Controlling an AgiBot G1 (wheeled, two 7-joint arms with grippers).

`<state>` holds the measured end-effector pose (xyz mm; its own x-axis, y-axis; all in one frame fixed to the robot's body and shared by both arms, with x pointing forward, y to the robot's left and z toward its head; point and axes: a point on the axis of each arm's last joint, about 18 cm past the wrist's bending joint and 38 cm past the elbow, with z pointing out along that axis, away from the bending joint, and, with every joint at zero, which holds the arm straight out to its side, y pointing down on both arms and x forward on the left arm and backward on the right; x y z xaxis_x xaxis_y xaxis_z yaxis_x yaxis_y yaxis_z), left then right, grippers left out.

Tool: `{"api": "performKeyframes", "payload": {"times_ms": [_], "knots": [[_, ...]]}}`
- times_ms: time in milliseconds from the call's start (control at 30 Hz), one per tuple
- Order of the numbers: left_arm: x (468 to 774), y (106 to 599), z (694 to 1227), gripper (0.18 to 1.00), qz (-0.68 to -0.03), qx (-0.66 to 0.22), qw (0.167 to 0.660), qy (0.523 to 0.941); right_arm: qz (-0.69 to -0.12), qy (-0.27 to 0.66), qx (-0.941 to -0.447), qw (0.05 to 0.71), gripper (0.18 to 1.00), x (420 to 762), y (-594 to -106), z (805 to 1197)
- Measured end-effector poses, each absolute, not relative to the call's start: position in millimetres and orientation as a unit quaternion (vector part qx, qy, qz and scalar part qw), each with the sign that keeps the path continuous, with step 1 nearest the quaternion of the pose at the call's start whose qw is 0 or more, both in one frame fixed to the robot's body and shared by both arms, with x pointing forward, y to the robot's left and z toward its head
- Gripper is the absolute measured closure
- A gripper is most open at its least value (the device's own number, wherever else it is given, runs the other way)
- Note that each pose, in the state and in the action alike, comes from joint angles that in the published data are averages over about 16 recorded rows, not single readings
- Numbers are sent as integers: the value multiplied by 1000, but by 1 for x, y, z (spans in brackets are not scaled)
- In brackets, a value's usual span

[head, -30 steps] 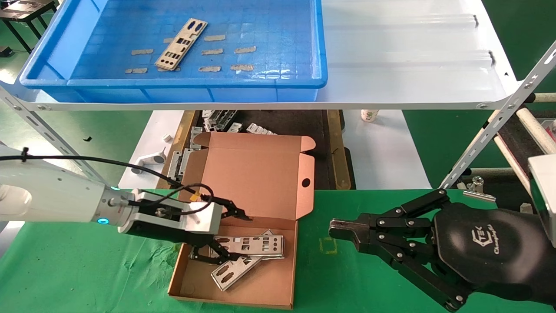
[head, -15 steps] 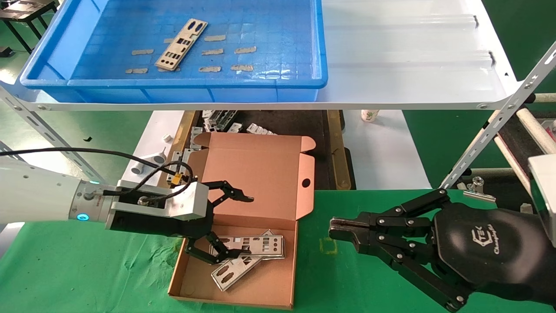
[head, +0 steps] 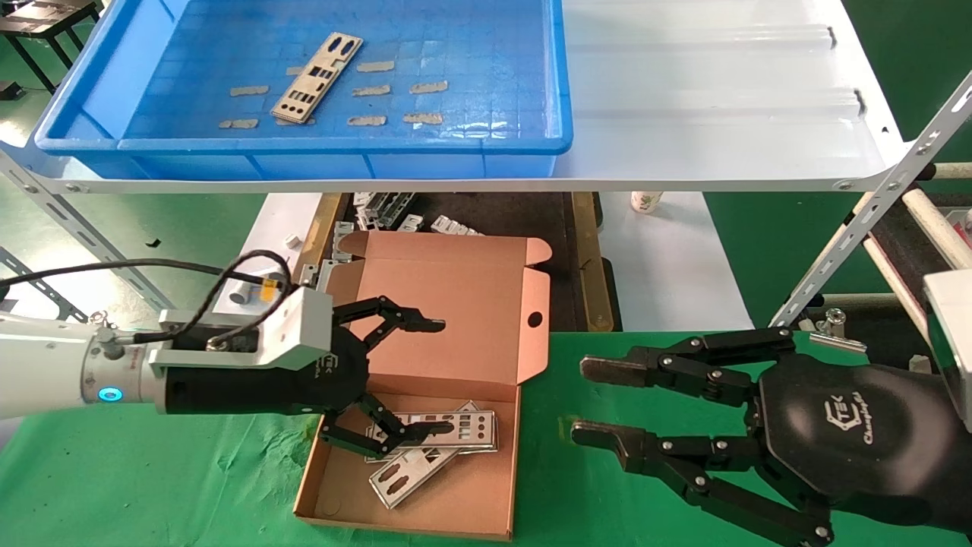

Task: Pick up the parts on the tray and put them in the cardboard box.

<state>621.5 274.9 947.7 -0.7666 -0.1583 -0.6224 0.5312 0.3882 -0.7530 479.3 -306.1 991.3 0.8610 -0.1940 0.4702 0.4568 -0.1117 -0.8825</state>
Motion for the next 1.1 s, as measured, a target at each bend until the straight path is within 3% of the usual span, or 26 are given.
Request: {"api": "performKeyframes", "payload": {"times_ms": [767,1100], "knots": [[541,295,977,184,-634,98,283,713,-247,-93,-704,660,324,479,-306,991],[497,300,988,184,-653,99,258,705,-247,-93,-704,660,215,479,-306,991]]}}
